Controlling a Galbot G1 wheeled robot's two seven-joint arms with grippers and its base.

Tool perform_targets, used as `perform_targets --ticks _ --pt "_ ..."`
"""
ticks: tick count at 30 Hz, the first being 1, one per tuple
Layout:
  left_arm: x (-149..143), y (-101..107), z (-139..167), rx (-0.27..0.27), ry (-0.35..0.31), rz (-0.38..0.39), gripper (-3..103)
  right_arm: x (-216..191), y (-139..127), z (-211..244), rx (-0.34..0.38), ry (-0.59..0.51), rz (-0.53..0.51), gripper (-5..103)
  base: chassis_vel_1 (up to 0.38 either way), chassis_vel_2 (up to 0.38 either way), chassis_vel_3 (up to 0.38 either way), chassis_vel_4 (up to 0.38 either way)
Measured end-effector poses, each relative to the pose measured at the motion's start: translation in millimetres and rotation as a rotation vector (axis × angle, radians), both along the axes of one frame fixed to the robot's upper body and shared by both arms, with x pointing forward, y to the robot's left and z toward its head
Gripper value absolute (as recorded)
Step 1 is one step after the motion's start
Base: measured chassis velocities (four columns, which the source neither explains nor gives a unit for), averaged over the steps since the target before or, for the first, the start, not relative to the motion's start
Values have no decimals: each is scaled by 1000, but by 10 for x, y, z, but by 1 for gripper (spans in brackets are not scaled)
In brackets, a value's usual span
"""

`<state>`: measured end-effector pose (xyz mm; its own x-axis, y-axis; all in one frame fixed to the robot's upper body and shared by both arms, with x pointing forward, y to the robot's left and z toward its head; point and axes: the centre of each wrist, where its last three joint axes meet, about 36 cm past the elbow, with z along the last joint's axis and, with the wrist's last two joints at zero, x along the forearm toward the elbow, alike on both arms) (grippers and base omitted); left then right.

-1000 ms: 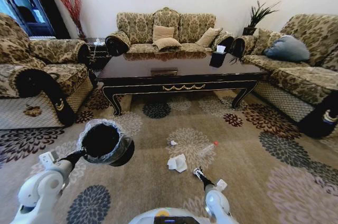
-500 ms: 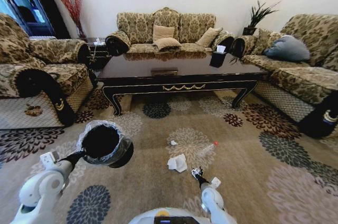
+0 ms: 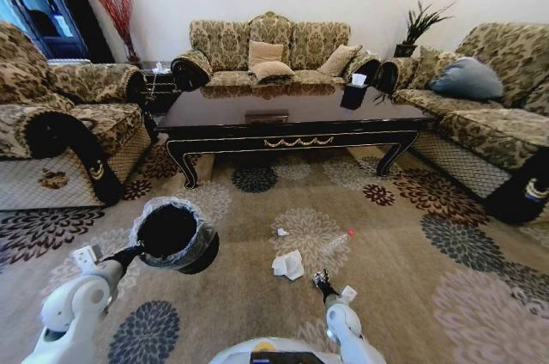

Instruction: Move to the front of the table and pick up the trash from the floor, then place it into the trash bin.

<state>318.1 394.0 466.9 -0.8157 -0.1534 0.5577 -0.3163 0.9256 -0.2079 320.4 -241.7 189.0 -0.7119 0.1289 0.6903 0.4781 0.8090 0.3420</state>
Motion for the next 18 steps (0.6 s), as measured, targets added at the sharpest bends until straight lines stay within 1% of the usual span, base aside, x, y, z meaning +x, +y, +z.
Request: perform_targets --ticks 1,2,5,6,7,8,9,11,12,13,14,15,16,17,18 --pt "0 0 0 0 0 0 2 0 0 0 0 0 0 32 0 0 0 0" --pt "3 -49 -36 -7 6 -7 2 -12 -13 9 -9 -8 3 30 0 0 0 0" --pt "5 -99 -70 -9 13 -13 2 -25 -27 35 -13 -26 3 30 0 0 0 0" --pt "9 -156 -96 -8 17 -21 2 -41 -35 80 -9 -78 4 30 0 0 0 0" --pt "11 -206 -112 -6 20 -28 2 -57 -39 124 -3 -140 8 30 0 0 0 0" --pt "12 -287 -140 -7 24 -37 2 -79 -40 215 9 -246 27 30 0 0 0 0" --pt "12 -287 -140 -7 24 -37 2 -79 -40 215 9 -246 27 30 0 0 0 0" --pt "11 -402 -184 -15 32 -52 2 -102 -14 372 29 -390 71 30 0 0 0 0" --pt "11 -498 -232 -24 40 -62 2 -110 33 508 50 -499 114 30 0 0 0 0" --pt "11 -498 -232 -24 40 -62 2 -110 33 508 50 -499 114 30 0 0 0 0" --pt "13 -554 -259 -29 45 -69 2 -106 64 568 65 -563 136 30 0 0 0 0" --pt "16 -629 -293 -36 51 -80 2 -96 129 648 87 -683 178 30 0 0 0 0" --pt "20 -746 -341 -43 62 -103 2 -92 251 739 113 -845 252 30 0 0 0 0" --pt "20 -746 -341 -43 62 -103 2 -92 251 739 113 -845 252 30 0 0 0 0" --pt "18 -845 -382 -45 74 -125 2 -106 365 794 125 -953 318 30 0 0 0 0"
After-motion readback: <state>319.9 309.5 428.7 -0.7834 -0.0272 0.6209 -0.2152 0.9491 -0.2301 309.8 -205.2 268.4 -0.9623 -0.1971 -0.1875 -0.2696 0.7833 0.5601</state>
